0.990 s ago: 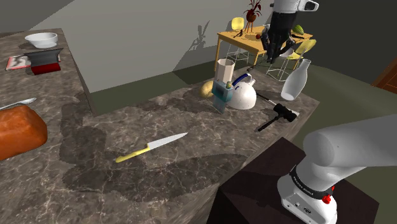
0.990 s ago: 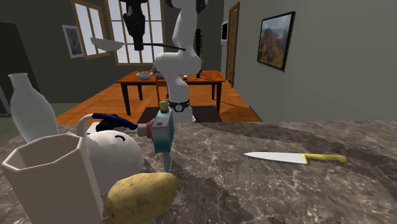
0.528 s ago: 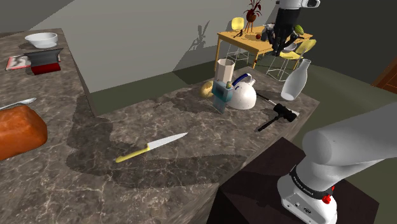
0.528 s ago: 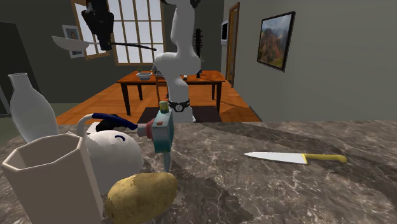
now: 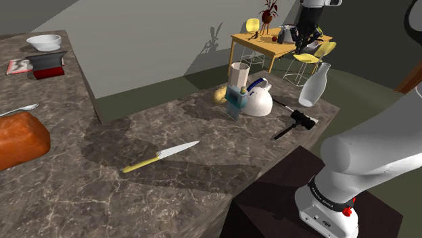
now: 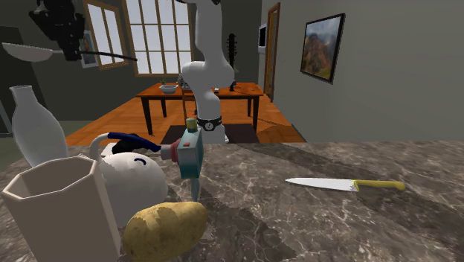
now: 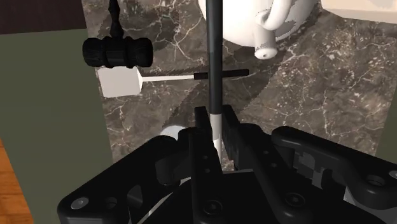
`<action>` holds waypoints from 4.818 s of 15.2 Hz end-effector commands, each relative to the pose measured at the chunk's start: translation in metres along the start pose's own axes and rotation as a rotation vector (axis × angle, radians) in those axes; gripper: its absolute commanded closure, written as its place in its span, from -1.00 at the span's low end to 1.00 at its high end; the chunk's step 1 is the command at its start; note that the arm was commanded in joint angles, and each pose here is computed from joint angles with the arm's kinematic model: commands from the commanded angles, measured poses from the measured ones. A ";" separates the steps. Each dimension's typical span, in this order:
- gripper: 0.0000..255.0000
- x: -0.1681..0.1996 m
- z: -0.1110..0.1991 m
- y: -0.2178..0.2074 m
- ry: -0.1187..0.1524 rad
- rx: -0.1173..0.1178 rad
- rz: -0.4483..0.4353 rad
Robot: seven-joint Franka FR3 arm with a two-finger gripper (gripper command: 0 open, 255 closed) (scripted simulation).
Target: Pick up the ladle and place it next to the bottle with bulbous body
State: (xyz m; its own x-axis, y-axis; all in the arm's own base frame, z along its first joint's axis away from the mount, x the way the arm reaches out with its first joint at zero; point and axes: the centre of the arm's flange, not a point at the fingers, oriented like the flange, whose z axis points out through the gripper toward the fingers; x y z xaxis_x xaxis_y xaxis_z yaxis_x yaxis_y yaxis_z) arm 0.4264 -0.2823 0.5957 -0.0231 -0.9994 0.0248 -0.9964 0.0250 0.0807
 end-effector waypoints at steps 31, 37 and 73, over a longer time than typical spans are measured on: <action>1.00 0.115 0.119 -0.051 0.001 0.000 -0.001; 1.00 0.114 0.150 -0.054 0.001 0.000 -0.001; 1.00 0.110 0.310 -0.067 0.001 0.000 -0.001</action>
State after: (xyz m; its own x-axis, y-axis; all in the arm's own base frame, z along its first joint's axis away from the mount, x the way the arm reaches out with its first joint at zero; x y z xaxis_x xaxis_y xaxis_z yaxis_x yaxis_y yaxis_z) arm 0.4659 -0.4023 0.2894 -0.0229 -0.9992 0.0327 -0.9971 0.0252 0.0714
